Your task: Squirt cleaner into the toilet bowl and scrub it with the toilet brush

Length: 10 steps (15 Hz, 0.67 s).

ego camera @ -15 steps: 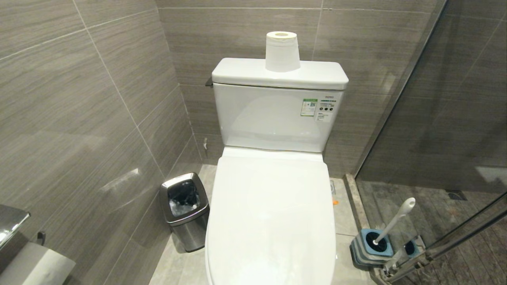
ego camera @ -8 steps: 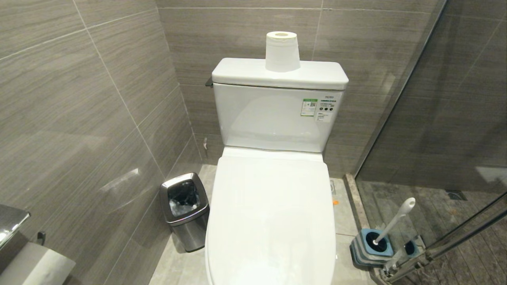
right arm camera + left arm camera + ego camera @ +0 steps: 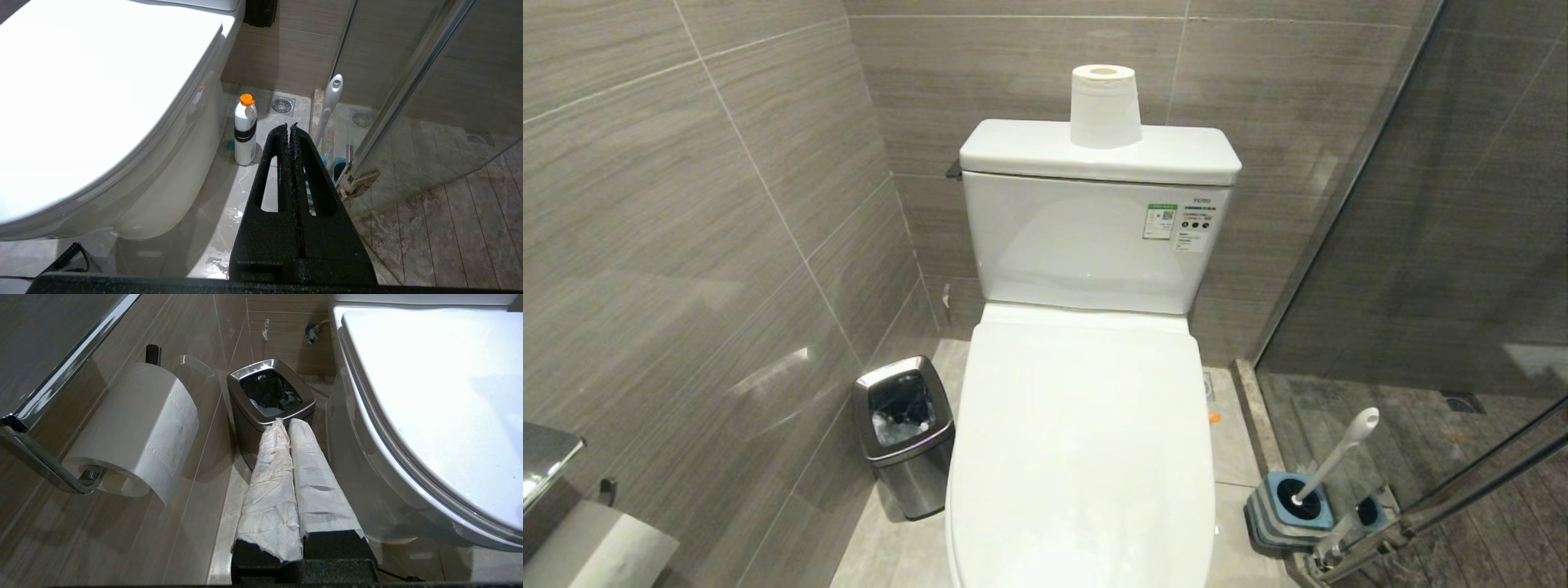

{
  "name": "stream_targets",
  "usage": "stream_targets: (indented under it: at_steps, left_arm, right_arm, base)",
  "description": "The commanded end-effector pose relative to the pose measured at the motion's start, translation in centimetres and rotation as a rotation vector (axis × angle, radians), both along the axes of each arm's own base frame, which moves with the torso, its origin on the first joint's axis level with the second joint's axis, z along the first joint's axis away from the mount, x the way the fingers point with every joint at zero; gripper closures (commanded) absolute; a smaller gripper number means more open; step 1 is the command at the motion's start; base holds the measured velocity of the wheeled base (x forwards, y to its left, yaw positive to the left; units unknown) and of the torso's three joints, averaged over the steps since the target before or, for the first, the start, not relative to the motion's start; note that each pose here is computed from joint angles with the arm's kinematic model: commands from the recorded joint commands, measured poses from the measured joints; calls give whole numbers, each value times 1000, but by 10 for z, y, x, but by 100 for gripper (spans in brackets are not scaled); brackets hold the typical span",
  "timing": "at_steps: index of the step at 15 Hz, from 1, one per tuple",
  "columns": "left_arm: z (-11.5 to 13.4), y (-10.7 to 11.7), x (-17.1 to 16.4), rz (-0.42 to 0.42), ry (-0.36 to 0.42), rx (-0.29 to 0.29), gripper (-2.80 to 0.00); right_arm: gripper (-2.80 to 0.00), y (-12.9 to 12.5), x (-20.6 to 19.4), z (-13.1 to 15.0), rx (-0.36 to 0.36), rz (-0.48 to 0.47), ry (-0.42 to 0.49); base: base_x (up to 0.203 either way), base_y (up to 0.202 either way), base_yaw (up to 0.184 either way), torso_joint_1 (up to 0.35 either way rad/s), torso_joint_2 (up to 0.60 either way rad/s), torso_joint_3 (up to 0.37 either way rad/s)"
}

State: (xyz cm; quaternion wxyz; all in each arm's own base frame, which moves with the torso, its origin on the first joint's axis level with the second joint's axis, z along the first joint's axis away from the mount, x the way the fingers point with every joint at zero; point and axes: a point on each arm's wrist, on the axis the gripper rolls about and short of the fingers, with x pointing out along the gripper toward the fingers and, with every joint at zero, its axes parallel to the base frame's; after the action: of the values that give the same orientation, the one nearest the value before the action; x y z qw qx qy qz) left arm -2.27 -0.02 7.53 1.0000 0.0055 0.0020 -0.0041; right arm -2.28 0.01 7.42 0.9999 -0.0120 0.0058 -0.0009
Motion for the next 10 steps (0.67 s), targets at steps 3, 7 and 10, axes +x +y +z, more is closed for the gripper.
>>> stream_targets:
  at_steps: [3, 7, 10]
  left_arm:
    - [0, 0, 0, 0, 2, 0, 0]
    - [0, 0, 0, 0, 4, 0, 0]
    - [0, 0, 0, 0, 3, 0, 0]
  right_arm:
    - [0, 0, 0, 0, 0, 0, 1]
    - [0, 0, 0, 0, 0, 0, 2]
    - [0, 0, 0, 0, 0, 0, 2]
  base:
    - [0, 0, 0, 0, 0, 0]
    - [0, 0, 0, 0, 0, 0]
    - [0, 0, 0, 0, 0, 0]
